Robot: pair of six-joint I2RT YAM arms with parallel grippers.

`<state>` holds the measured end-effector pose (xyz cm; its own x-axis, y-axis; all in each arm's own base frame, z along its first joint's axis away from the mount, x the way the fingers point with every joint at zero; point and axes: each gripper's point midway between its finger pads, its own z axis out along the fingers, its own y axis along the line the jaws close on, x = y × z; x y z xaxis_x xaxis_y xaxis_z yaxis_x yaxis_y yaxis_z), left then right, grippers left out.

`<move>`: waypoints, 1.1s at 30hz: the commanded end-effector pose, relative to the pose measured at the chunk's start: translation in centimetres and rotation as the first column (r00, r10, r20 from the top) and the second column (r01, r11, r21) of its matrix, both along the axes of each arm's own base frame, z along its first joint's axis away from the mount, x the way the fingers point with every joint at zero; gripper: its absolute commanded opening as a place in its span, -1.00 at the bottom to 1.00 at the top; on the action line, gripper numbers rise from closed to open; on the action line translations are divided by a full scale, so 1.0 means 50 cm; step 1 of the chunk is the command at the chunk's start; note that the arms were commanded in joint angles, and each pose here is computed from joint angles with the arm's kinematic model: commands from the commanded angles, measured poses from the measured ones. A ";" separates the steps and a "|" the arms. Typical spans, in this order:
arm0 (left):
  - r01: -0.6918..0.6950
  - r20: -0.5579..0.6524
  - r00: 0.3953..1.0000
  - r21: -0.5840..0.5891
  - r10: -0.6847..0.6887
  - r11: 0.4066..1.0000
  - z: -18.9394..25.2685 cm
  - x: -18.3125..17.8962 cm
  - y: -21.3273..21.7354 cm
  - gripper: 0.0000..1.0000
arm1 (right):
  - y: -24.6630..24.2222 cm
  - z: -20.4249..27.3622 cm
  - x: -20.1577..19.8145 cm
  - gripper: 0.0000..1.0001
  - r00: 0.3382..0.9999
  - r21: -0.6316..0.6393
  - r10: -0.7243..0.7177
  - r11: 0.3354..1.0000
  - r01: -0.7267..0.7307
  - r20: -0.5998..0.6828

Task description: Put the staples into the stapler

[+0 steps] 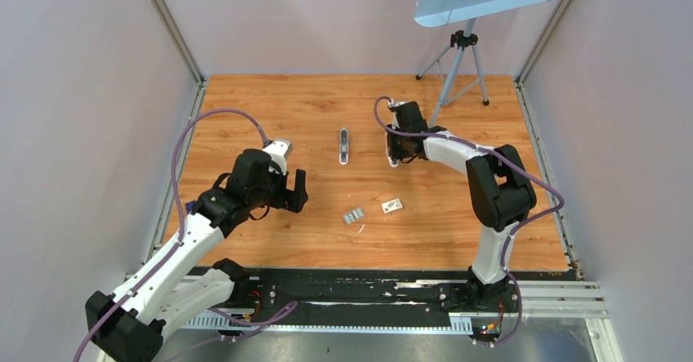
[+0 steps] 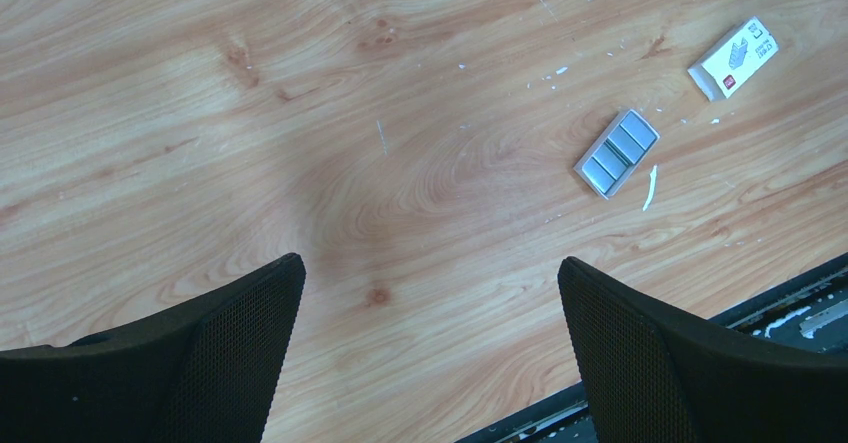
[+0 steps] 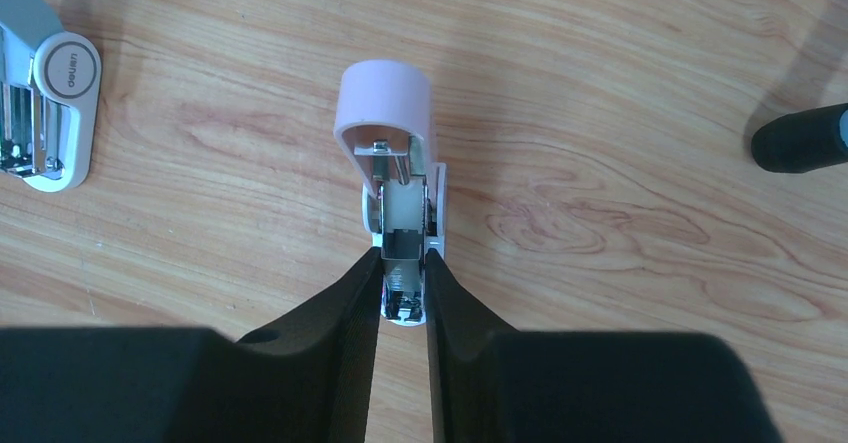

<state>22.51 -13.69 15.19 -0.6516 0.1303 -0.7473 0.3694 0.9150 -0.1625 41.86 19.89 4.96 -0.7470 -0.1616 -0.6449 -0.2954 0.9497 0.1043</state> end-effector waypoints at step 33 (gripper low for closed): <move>0.004 0.029 1.000 0.006 -0.004 1.000 0.012 0.002 0.003 1.00 | -0.019 0.030 0.048 -0.25 0.998 -0.053 -0.036 0.998 0.039 0.046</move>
